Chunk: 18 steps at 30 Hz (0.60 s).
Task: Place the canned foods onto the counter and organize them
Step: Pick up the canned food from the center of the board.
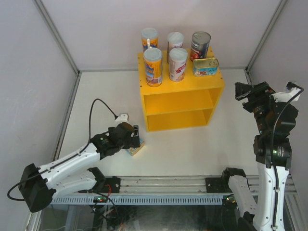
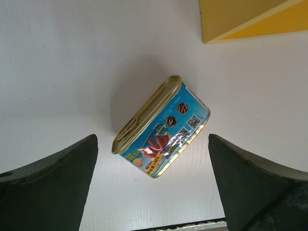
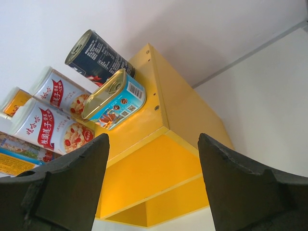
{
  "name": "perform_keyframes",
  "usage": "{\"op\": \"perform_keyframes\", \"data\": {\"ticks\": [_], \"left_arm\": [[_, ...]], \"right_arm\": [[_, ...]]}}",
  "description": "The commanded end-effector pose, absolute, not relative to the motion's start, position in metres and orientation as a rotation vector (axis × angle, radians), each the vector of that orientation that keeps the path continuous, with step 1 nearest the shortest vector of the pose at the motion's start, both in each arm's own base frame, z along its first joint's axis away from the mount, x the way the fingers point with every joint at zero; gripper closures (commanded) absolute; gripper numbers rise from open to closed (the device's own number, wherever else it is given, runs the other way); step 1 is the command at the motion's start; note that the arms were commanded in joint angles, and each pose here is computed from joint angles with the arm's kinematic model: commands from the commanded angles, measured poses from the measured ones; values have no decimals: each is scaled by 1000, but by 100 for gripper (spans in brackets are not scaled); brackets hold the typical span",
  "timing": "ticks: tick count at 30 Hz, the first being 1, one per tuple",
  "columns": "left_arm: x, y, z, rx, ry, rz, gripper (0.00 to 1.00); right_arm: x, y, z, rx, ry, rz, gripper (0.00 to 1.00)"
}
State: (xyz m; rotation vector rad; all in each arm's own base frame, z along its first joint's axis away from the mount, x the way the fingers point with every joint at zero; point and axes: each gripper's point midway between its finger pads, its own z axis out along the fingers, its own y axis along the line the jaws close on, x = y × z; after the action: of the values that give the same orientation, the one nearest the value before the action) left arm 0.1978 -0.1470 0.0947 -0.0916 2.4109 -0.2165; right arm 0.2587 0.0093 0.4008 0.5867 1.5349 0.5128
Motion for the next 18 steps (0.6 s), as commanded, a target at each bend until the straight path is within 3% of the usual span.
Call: {"op": "perform_keyframes", "data": {"ticks": [1,18], "left_arm": [[203,-156,81,9,2431,-209,0],[197,-168,53,143,2511,-211,0]], "right_arm": [[256,9,418,538,1476,505,26],[259,7,409,557,1496,494,26]]}}
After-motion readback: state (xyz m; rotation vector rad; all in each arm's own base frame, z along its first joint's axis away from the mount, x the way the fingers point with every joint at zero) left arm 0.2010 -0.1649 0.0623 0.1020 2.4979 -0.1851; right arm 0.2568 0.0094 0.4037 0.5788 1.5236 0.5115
